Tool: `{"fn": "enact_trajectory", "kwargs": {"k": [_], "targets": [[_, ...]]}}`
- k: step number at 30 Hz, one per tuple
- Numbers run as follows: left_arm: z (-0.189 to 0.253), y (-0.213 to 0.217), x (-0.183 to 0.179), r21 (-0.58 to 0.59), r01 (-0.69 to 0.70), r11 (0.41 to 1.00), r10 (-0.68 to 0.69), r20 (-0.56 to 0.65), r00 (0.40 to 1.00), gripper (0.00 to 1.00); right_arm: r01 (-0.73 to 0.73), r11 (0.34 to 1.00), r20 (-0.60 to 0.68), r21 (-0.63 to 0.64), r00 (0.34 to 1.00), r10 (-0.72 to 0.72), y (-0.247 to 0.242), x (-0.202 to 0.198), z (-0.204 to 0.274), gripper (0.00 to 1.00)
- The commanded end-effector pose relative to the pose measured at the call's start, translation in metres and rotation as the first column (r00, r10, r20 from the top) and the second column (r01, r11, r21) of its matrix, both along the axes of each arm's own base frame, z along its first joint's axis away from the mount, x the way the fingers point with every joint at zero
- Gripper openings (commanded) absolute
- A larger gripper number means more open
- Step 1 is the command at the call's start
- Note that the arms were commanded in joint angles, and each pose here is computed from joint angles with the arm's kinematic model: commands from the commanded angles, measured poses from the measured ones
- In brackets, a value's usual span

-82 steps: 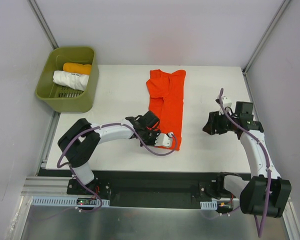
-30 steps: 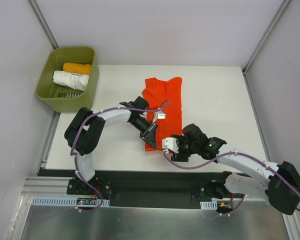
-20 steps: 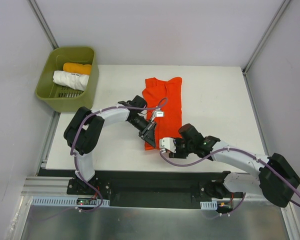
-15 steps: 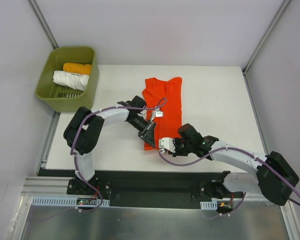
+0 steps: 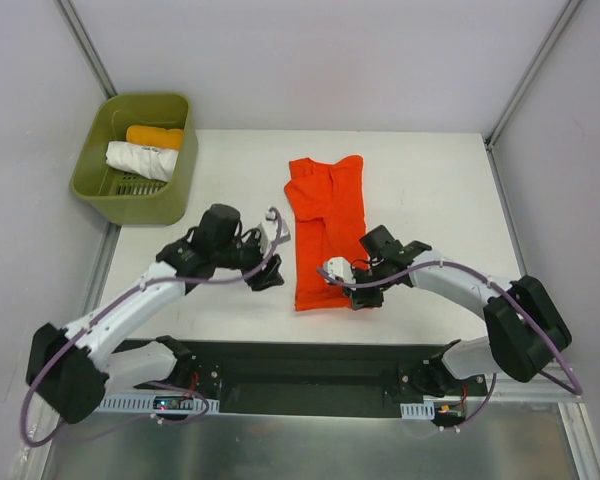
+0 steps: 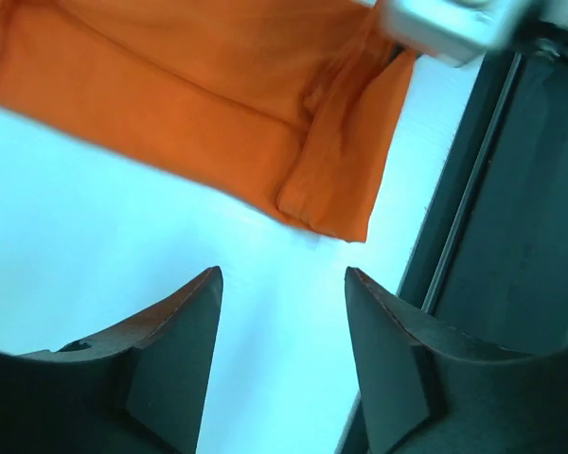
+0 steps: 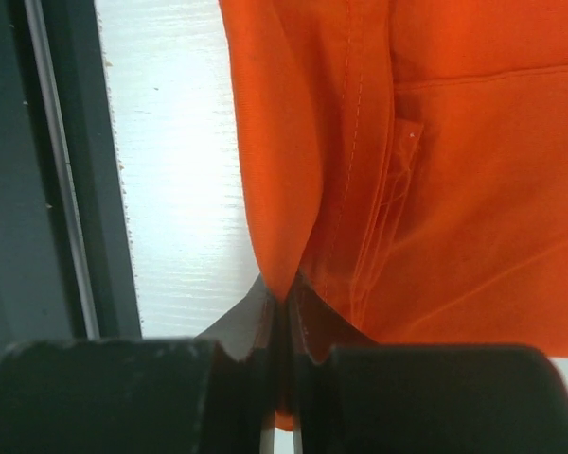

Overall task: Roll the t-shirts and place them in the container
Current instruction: Roll the T-shirt to the center of the board.

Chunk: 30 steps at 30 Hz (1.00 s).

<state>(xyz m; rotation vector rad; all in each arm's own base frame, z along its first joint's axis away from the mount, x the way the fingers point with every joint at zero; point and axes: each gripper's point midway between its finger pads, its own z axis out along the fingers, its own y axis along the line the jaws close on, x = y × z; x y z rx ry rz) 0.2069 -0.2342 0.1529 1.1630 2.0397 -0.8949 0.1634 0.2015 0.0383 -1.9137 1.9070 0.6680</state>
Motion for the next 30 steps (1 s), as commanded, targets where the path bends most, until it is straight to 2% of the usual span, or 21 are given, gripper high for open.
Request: {"fn": "enact_trajectory", "kwargs": {"k": [1, 3, 4, 7, 9, 22, 28, 30], "targets": [[-0.026, -0.006, -0.012, 0.086, 0.081, 0.993, -0.105, 0.329, 0.939, 0.57, -0.021, 0.999, -0.144, 0.047, 0.989, 0.027, 0.006, -0.013, 0.012, 0.02], [-0.047, -0.012, -0.024, 0.115, 0.148, 0.982, -0.181, 0.383, 0.906, 0.59, 0.025, 0.999, -0.190, 0.044, 0.982, -0.016, 0.005, -0.008, 0.011, 0.02], [-0.046, -0.022, -0.020, 0.092, 0.157, 0.983, -0.181, 0.421, 0.889, 0.59, 0.036, 0.999, -0.204, 0.038, 0.979, -0.028, 0.004, -0.008, 0.011, 0.02], [-0.056, -0.040, -0.025, 0.079, 0.194, 0.978, -0.209, 0.397, 0.894, 0.60, 0.031, 0.999, -0.194, 0.026, 0.981, -0.025, 0.000, -0.007, 0.009, 0.02], [-0.054, -0.053, -0.031, 0.051, 0.245, 0.968, -0.243, 0.425, 0.872, 0.61, 0.026, 1.000, -0.195, 0.014, 0.980, -0.023, -0.003, -0.008, 0.007, 0.02], [-0.081, -0.083, -0.062, 0.067, 0.424, 0.903, -0.417, 0.372, 0.829, 0.57, 0.058, 0.998, -0.199, -0.006, 0.978, -0.058, -0.004, -0.002, 0.007, 0.02], [-0.096, -0.093, -0.046, 0.122, 0.392, 0.912, -0.407, 0.396, 0.823, 0.53, 0.086, 0.996, -0.231, 0.008, 0.969, -0.082, 0.002, -0.003, 0.007, 0.02], [-0.094, -0.098, -0.043, 0.121, 0.392, 0.912, -0.406, 0.399, 0.822, 0.37, 0.090, 0.996, -0.249, 0.005, 0.965, -0.086, 0.002, -0.006, 0.005, 0.02]]}}
